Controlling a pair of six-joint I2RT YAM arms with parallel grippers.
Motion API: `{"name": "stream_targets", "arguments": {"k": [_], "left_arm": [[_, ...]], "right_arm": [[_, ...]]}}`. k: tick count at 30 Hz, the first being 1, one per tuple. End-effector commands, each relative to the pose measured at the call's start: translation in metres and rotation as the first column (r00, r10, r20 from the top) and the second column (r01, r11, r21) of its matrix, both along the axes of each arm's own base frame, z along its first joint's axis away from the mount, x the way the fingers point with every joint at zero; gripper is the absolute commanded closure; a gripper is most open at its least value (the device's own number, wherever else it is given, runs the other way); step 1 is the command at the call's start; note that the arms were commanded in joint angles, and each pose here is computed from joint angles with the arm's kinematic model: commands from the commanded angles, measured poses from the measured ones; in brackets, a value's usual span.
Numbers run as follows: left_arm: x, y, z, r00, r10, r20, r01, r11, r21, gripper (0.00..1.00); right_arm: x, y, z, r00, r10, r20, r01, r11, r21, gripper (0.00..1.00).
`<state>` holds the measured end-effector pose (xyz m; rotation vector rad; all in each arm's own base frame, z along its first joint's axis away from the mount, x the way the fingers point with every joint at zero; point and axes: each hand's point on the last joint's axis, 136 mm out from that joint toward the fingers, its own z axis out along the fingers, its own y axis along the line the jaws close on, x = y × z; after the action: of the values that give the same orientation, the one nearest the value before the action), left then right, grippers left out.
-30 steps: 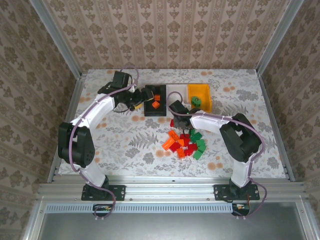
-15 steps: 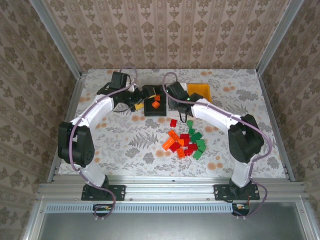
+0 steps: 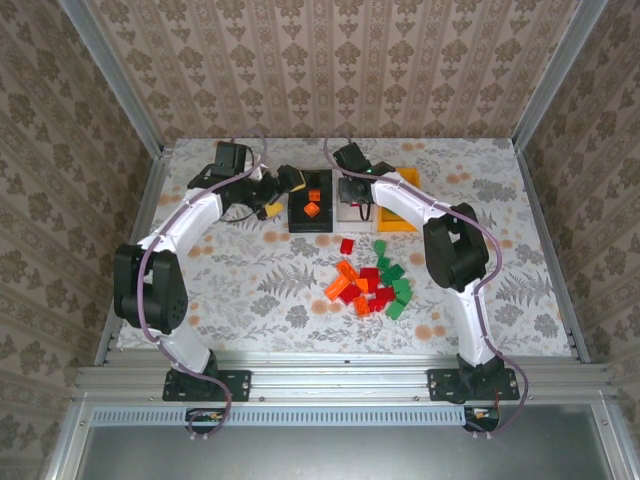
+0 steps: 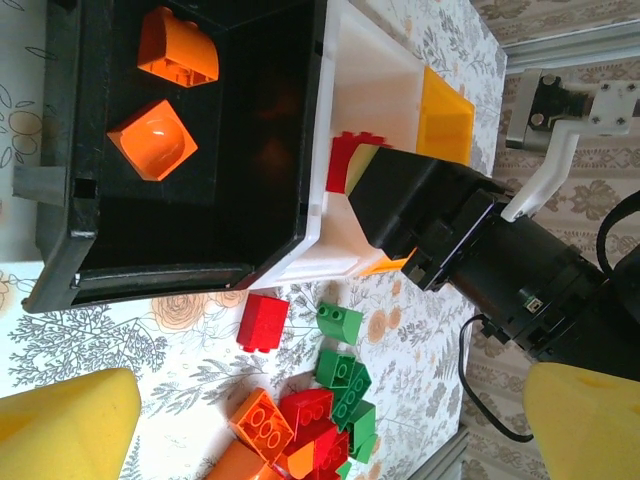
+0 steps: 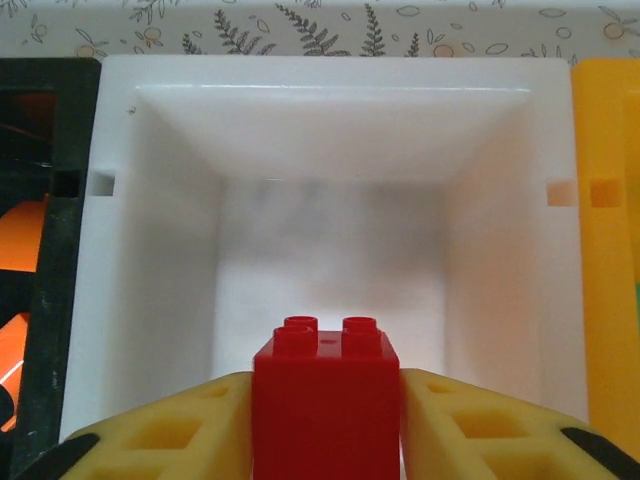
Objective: Sort the legos into containers by color
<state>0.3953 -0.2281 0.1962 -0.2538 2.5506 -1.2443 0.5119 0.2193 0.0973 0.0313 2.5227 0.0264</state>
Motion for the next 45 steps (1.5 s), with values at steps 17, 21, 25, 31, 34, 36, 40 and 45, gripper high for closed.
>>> {"name": "stream_targets", "arguments": {"k": [17,21,25,31,34,36,40,45], "left_arm": [[-0.005,0.003,0.002,1.000,0.025,-0.007,-0.025,1.000,-0.006,0.00],[-0.006,0.003,0.000,1.000,0.026,-0.014,-0.026,1.000,-0.004,0.00],[-0.006,0.003,0.002,1.000,0.026,-0.010,-0.026,1.000,-0.005,0.00],[-0.006,0.003,0.005,1.000,0.025,-0.003,-0.025,1.000,-0.008,0.00],[-0.006,0.003,0.003,1.000,0.026,-0.008,-0.026,1.000,-0.008,0.00],[-0.006,0.003,0.002,1.000,0.027,-0.009,-0.027,1.000,-0.007,0.00],[-0.005,0.003,0.003,1.000,0.027,-0.006,-0.027,1.000,-0.008,0.00],[-0.005,0.003,0.003,1.000,0.027,-0.006,-0.027,1.000,-0.008,0.00]], "right_arm": [[-0.132,0.016,0.005,0.997,-0.070,0.014,0.067,0.986,0.151,0.42],[-0.137,0.035,-0.026,0.997,-0.041,-0.069,0.051,0.988,0.149,0.42],[-0.133,0.042,-0.045,0.994,-0.052,-0.092,0.063,0.990,0.126,0.41],[-0.122,0.044,-0.068,0.991,-0.076,-0.106,0.085,0.993,0.085,0.42],[-0.118,0.042,-0.076,0.991,-0.096,-0.095,0.102,0.993,0.067,0.43],[-0.115,0.041,-0.079,0.990,-0.104,-0.092,0.109,0.992,0.060,0.48],[-0.113,0.035,-0.081,0.991,-0.121,-0.062,0.122,0.992,0.023,0.59],[-0.113,0.033,-0.080,0.993,-0.109,-0.046,0.109,0.994,-0.001,0.69]]}}
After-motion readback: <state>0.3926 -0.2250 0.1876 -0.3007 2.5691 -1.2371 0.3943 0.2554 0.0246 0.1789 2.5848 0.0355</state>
